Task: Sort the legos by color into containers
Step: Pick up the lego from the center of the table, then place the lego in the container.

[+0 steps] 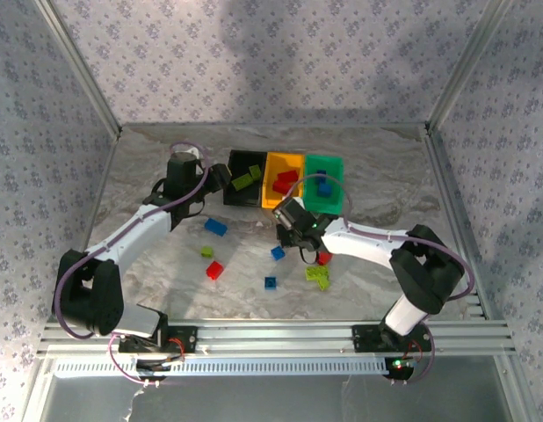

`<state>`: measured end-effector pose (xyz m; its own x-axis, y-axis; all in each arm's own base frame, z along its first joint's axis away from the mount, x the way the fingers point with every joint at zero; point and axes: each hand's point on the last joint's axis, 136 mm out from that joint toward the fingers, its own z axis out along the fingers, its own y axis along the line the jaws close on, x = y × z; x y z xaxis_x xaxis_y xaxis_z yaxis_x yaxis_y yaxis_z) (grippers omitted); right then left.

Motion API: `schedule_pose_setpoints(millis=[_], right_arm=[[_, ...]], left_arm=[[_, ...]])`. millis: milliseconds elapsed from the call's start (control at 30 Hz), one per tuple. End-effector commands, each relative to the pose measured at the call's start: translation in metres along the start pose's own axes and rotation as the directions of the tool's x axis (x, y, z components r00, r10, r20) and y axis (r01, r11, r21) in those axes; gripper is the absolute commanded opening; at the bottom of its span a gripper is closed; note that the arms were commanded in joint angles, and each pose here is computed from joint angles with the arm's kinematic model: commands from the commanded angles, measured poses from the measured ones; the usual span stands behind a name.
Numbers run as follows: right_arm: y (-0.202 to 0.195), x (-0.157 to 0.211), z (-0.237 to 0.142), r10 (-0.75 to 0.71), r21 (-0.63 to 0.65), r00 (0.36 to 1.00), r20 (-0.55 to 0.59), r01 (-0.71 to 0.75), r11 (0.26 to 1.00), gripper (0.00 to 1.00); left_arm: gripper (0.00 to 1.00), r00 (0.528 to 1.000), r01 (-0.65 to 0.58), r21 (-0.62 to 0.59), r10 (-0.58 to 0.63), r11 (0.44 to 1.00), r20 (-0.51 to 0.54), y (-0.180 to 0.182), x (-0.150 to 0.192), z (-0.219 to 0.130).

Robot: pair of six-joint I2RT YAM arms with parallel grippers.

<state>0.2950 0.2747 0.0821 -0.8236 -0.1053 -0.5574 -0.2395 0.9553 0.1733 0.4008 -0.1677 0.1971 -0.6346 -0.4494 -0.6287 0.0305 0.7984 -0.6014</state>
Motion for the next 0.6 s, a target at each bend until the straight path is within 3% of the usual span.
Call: schedule_pose_setpoints(millis=[0,267,567], right_arm=[[0.007,-0.041,-0.016,-0.027,-0.001,0.995,0.095,0.027,1.000,0.21],[0.000,-0.117,-0.002,0.015,-0.021,0.979,0.202,-0.011,1.000,0.21],[-0.018,-0.154,0.049,0.030,0.000,0.990,0.141,-0.030,1.000,0.22]], left_arm=[[0.47,0.999,-0.012,0.037,0.010,0.999,0.044,-0.014,-0.017,-0.015],[0.47,0.997,-0.022,0.017,0.021,1.000,0.071,-0.013,-0.022,-0.033],[0.47,0.996,-0.046,-0.007,0.047,0.999,0.076,-0.010,-0.024,-0.052]])
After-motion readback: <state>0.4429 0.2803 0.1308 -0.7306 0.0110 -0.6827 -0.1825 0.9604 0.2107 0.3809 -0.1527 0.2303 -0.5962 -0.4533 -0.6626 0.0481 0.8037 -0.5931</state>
